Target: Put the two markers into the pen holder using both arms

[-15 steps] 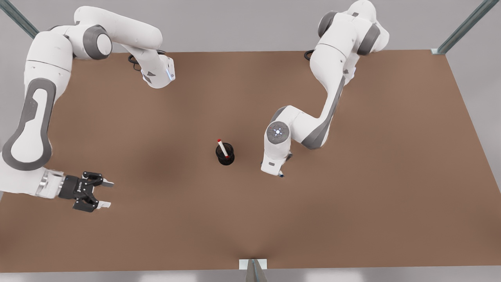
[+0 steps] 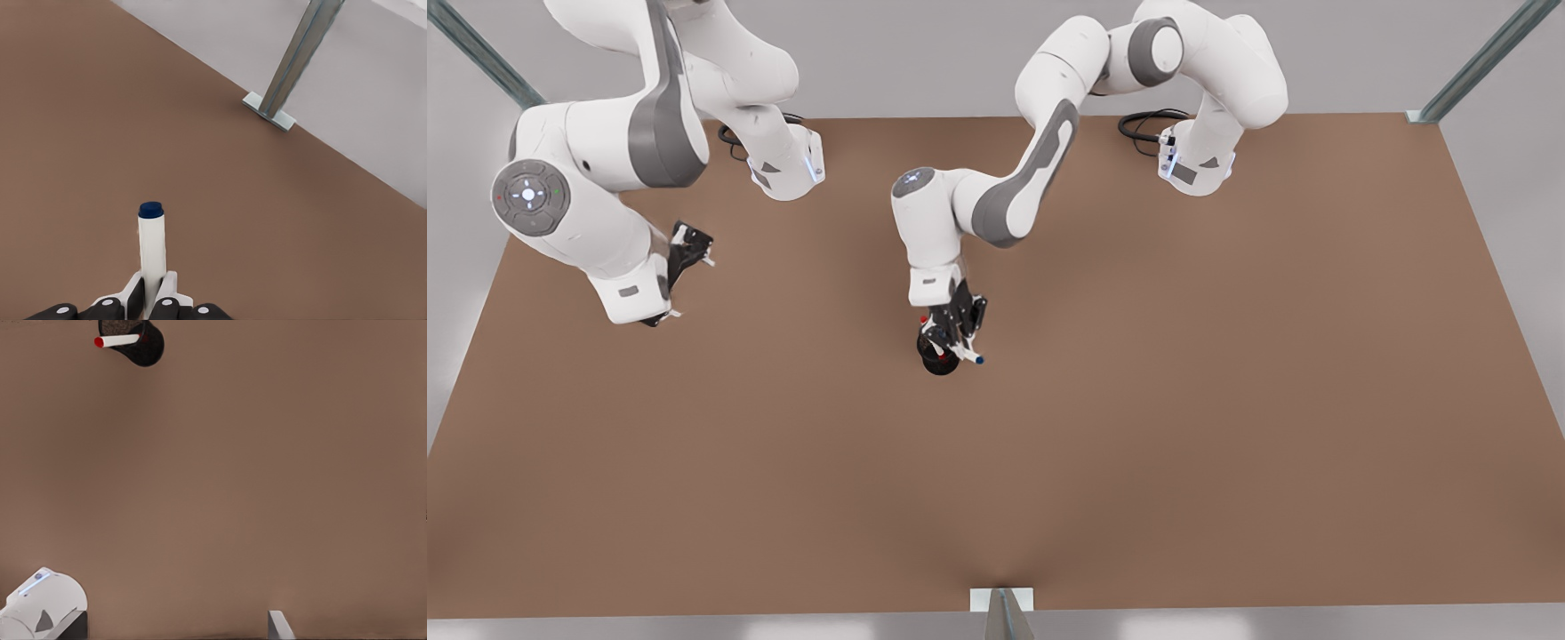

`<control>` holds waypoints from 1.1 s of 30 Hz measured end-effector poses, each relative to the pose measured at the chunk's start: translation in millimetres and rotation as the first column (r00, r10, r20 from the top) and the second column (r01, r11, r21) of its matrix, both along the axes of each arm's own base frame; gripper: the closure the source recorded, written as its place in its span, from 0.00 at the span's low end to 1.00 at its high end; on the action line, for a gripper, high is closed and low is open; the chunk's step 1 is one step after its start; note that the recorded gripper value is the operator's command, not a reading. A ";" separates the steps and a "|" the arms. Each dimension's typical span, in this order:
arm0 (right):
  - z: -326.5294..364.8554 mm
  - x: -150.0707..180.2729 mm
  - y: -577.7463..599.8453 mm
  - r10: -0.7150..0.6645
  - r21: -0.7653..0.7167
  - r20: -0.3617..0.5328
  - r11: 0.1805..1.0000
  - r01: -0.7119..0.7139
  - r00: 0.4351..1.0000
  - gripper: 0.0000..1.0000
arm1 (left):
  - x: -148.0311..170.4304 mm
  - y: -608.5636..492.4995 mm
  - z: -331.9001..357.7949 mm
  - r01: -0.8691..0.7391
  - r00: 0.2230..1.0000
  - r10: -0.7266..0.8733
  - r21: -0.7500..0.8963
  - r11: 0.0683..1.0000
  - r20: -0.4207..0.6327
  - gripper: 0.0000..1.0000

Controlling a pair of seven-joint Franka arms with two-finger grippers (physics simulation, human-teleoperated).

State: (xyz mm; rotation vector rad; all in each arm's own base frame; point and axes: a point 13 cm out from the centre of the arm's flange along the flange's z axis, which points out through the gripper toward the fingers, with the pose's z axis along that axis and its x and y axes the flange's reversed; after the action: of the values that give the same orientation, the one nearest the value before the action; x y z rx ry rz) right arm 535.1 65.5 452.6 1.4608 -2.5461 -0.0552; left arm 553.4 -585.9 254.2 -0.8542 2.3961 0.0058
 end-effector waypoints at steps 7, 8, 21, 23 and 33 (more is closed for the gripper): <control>-18.6 15.5 -37.9 -0.350 -0.057 0.021 0.935 0.350 0.937 0.00 | -14.9 -24.1 -5.6 0.046 0.983 -0.064 0.108 0.993 0.171 0.74; -21.7 16.4 -38.9 -0.380 -0.066 0.022 0.922 0.381 0.925 0.00 | -18.0 -22.0 -9.7 0.045 0.980 -0.070 0.136 0.990 0.185 0.74; -22.4 32.8 -75.0 -0.659 -0.116 0.096 0.737 0.666 0.746 0.00 | -46.1 -12.1 -54.5 -0.023 0.971 -0.037 0.247 0.969 0.236 0.74; -22.2 33.0 -77.3 -0.679 -0.121 0.104 0.717 0.687 0.727 0.00 | -45.4 -15.6 -53.6 -0.025 0.968 -0.034 0.231 0.973 0.247 0.74; -34.0 39.3 -91.1 -0.742 -0.153 0.124 0.641 0.752 0.658 0.00 | -43.3 -32.2 -59.3 -0.015 0.956 -0.032 0.160 0.987 0.291 0.74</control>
State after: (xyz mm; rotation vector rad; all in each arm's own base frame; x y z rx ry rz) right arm 574.4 -25.6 418.6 0.2434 -2.9067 0.1047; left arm 510.1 -618.1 195.0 -0.7149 2.0895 0.0639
